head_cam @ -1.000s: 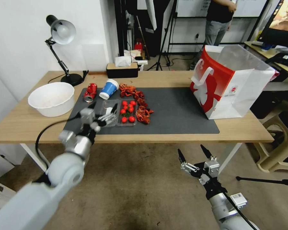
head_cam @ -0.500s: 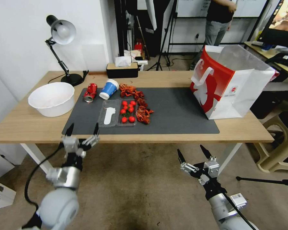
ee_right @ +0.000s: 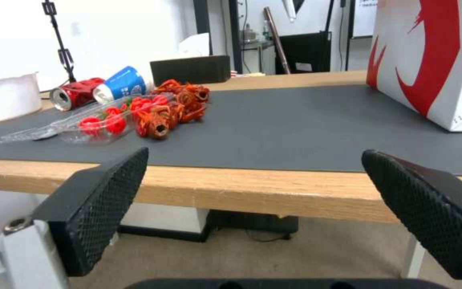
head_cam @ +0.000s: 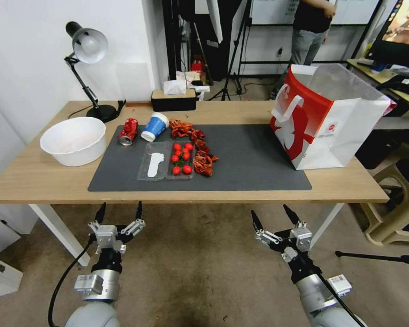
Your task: Pick up the trash from the table and place it into the takeout bag.
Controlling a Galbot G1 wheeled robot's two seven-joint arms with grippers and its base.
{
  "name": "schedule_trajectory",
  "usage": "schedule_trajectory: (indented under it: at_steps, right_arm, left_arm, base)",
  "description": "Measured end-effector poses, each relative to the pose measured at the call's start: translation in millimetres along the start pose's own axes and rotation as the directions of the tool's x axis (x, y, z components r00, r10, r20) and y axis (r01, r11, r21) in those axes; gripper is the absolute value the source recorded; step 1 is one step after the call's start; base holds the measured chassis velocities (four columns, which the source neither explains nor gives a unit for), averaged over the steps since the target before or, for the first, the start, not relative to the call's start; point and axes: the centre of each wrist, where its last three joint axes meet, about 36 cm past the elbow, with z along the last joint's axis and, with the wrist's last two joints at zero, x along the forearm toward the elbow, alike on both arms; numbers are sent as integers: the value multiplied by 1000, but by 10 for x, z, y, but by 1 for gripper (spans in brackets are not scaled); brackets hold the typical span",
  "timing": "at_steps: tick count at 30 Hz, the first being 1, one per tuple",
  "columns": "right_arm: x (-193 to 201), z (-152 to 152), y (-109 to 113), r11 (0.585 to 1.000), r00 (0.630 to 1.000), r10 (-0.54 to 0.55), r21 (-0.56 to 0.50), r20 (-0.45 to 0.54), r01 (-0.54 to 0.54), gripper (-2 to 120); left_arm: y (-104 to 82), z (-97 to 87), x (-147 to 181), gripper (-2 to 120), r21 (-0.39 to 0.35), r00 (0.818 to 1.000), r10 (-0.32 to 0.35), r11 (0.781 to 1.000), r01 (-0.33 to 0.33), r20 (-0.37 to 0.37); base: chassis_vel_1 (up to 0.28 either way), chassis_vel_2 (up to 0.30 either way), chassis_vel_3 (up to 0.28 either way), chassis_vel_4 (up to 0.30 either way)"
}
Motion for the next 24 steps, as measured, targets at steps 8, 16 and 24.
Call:
schedule_trajectory:
  at_steps: [8, 16, 24]
  right_arm:
    - [-2, -3, -2, 1000, 1000, 0, -7, 2, 0, 100]
    - [-11, -35, -18, 1000, 1000, -6, -18, 2, 6, 100]
    - [-33, -90, -65, 1000, 1000, -11, -7, 3, 11, 100]
  left_arm:
    - [20, 44, 16, 100, -14, 1000, 16, 1000, -16, 3]
    - [174, -104, -237, 100, -21, 998, 61, 998, -61, -14]
    - [356, -747, -1237, 100, -3, 988, 151, 988, -151, -6]
  base:
    - [0, 0, 0, 0]
    - [0, 0, 0, 0]
    - [0, 0, 0, 0]
